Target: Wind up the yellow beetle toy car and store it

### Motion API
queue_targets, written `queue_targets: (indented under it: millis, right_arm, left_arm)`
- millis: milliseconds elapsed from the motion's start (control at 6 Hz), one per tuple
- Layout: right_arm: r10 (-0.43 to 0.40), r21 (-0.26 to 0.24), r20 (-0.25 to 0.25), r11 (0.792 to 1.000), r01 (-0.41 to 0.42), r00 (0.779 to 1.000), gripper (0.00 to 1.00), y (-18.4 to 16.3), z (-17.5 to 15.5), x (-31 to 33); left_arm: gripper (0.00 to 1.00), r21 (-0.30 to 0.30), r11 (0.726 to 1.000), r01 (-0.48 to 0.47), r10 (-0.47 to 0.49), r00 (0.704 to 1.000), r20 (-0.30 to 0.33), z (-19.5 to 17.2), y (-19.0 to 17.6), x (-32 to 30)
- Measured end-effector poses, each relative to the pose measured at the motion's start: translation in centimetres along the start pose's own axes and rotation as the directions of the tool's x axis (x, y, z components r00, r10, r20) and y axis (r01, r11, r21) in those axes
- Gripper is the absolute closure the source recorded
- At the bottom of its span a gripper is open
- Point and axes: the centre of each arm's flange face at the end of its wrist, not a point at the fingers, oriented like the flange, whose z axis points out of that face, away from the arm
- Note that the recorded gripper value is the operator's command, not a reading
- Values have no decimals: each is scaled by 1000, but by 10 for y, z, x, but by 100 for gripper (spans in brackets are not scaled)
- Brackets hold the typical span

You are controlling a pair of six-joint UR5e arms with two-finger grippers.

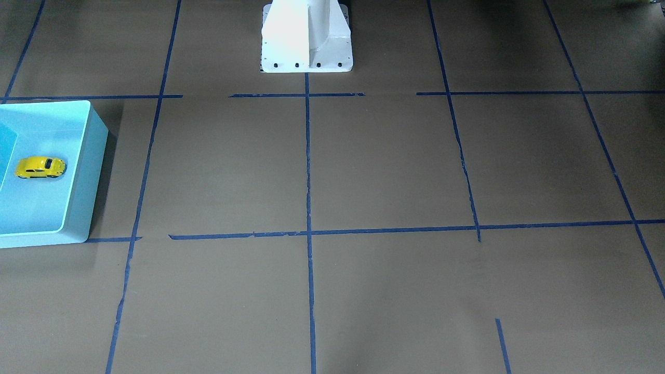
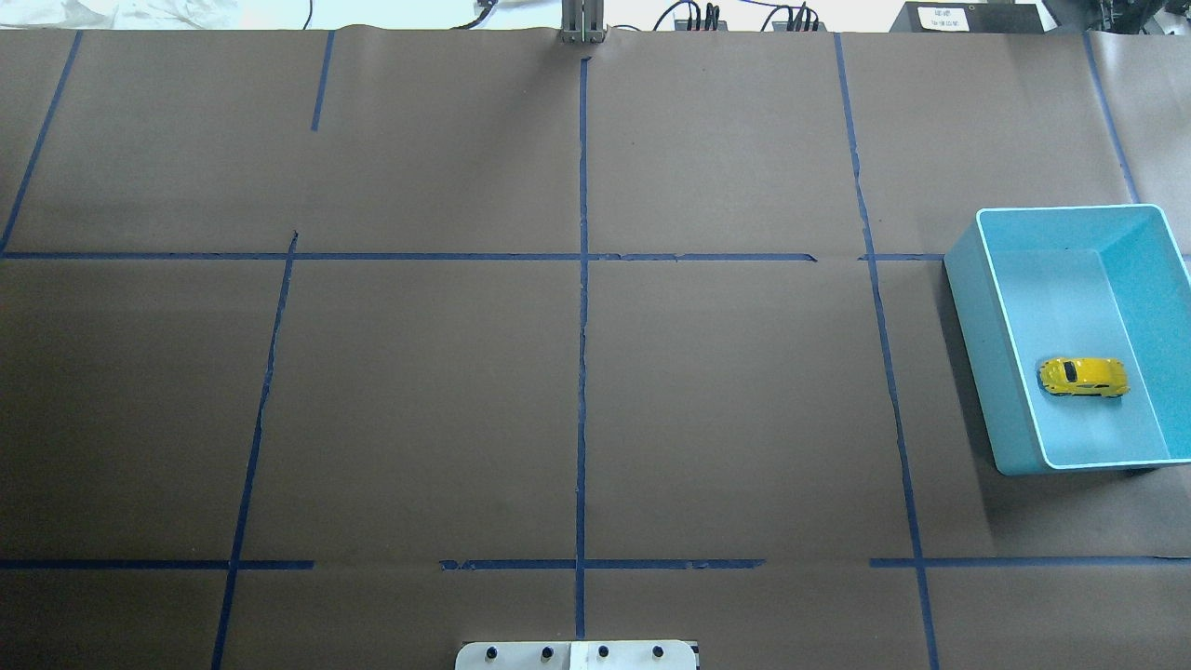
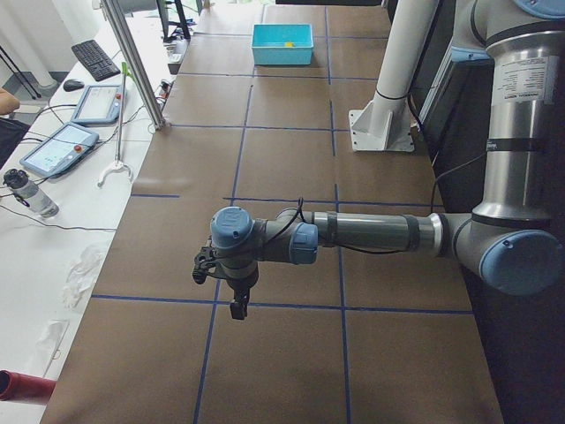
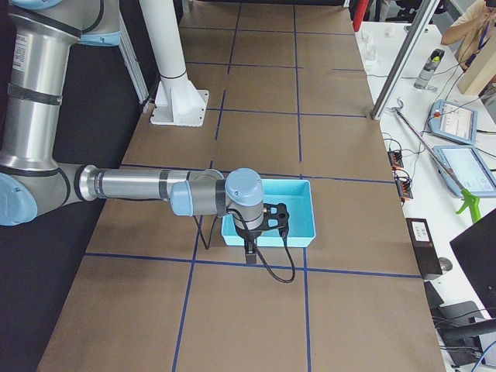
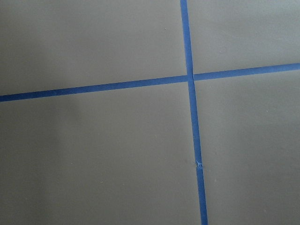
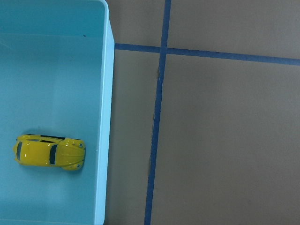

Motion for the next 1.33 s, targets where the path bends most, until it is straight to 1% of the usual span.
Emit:
queue_targets:
  millis: [333,1333]
  right_arm:
    - [6,-7,-6,1000,-6,1000,0,5,3,3]
    - [31,-8,-5,999,-31,1000,0,14,2,11]
  left_arm:
    - [0,-1,1000,0,0,1000,0,0,0,0]
    - [0,1,1000,0,0,1000,-1,-1,0,1]
